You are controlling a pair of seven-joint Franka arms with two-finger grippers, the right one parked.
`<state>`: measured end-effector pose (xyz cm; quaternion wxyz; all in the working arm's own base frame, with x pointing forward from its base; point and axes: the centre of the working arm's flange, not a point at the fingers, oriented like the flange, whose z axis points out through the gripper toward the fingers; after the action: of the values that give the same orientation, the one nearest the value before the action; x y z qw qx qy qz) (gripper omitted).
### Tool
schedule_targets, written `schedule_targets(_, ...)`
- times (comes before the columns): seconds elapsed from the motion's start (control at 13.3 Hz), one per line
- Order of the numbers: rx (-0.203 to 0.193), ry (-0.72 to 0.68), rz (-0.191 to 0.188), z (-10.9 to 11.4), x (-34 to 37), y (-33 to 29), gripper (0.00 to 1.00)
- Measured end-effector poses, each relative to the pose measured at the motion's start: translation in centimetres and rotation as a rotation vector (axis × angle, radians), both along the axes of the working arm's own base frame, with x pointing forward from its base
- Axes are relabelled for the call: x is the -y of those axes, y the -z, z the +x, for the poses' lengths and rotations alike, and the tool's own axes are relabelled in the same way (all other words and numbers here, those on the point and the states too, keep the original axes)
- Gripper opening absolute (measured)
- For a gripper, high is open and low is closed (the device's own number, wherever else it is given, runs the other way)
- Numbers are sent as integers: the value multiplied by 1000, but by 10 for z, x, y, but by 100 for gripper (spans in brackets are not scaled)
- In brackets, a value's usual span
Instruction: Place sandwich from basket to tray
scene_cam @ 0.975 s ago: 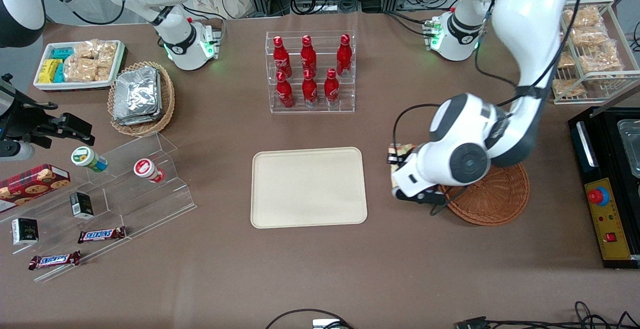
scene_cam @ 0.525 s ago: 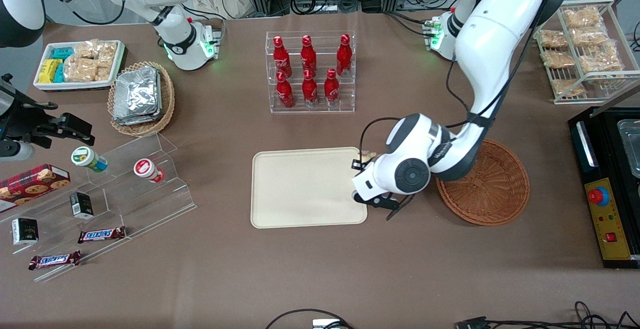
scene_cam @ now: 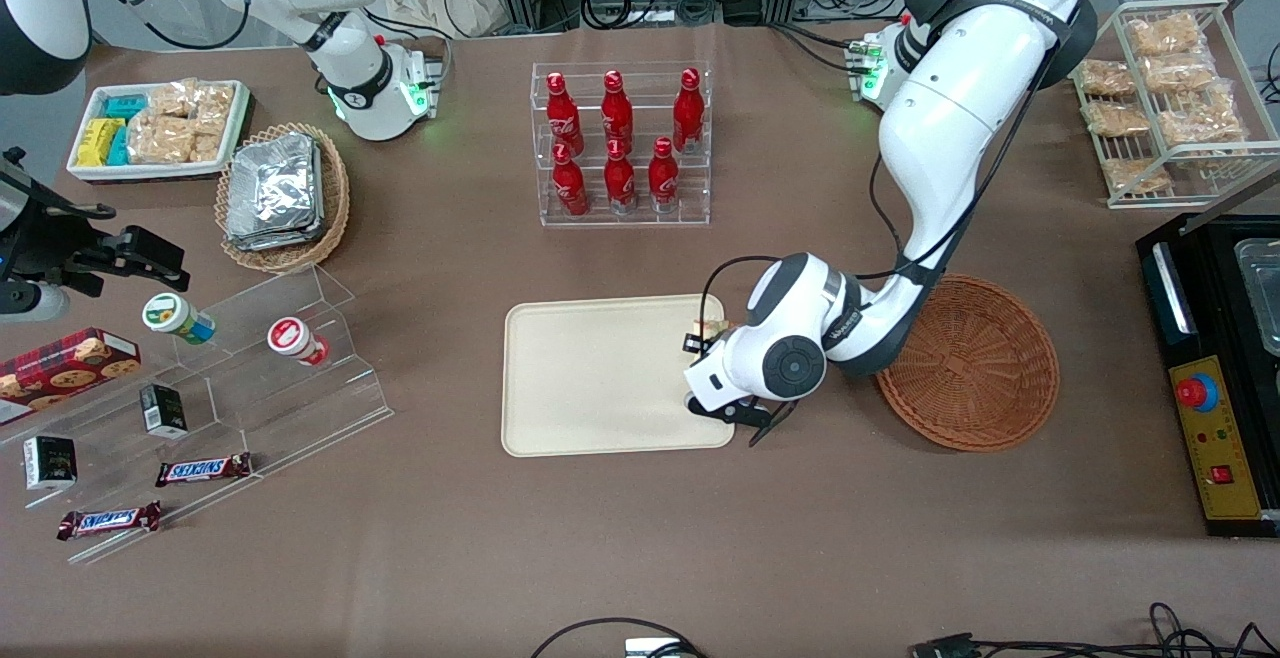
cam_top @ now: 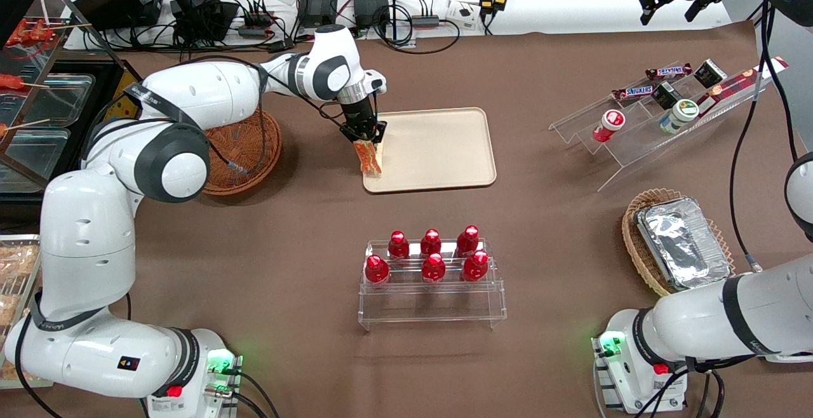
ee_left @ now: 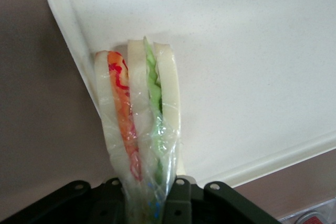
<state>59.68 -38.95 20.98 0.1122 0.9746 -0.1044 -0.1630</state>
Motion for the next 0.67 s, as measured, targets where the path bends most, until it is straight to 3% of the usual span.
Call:
schedule_targets(0.07, 4, 0, -1, 1, 0, -1, 26)
schedule_targets(0.6, 49, -15, -12, 17, -6, -22, 97)
schedule_targets(0.67, 68, -30, -18, 25, -13, -34, 100)
